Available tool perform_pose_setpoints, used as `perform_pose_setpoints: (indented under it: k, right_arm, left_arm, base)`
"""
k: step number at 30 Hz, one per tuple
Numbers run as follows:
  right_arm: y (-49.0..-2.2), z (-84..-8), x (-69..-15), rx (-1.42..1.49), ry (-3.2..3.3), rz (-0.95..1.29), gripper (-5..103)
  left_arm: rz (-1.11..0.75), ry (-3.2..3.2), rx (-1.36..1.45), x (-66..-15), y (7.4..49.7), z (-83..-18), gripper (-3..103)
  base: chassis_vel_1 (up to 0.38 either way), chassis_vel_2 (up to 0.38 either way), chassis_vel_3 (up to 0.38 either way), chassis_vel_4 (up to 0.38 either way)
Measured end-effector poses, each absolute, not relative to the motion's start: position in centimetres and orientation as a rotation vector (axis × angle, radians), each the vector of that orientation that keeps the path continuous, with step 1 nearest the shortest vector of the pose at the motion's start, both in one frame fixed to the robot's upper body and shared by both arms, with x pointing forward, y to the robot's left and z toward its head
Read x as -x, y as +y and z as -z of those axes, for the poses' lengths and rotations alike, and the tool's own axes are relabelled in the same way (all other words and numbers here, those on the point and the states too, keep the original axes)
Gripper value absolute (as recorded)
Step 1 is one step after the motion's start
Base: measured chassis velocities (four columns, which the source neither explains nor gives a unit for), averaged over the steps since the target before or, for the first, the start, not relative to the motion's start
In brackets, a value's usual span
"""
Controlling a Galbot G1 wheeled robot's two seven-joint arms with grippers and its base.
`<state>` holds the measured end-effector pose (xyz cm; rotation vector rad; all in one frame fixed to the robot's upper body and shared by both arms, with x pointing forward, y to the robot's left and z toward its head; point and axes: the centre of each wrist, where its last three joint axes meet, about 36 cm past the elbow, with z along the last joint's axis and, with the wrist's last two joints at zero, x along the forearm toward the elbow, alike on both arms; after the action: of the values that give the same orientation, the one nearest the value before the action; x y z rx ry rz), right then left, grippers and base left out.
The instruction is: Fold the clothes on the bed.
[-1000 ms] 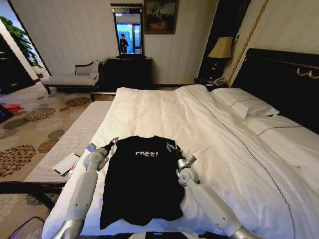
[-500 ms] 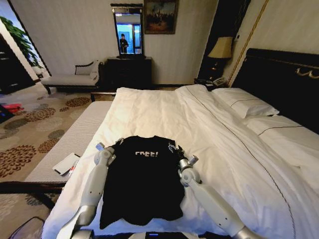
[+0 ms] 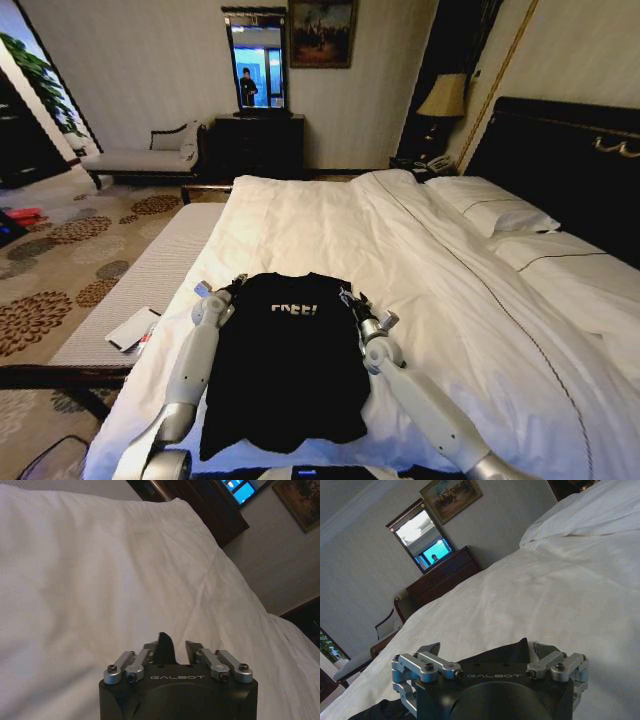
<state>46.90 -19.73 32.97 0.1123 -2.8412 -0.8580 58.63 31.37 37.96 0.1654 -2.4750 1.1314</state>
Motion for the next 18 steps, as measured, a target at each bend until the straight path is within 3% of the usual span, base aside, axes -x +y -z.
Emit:
perform_pose_setpoints:
  k: [2, 5, 9, 18]
  right_arm:
    - [-19.5, -33.0, -47.0, -0.114, -2.839, 0.863, 100]
    - [-19.2, -32.9, -47.1, -0.116, -2.836, 0.868, 100]
    - [-19.0, -32.9, -47.2, -0.118, -2.833, 0.870, 100]
    - [-18.9, -33.0, -48.9, -0.113, -2.829, 0.864, 100]
  left_arm:
    - [-1.128, -2.478, -0.163, -58.7, 31.4, -37.9, 23]
    - [-1.125, -2.478, -0.163, -58.7, 31.4, -37.9, 17]
    - [-1.112, -2.484, -0.161, -58.6, 31.5, -37.6, 2]
    - [-1.107, -2.543, -0.178, -59.5, 33.4, -39.2, 0]
  base:
    - [0.000, 0.000, 0.000, 0.000]
    - [0.000, 0.000, 0.000, 0.000]
    - [0.000, 0.000, 0.000, 0.000]
    - [0.000, 0.000, 0.000, 0.000]
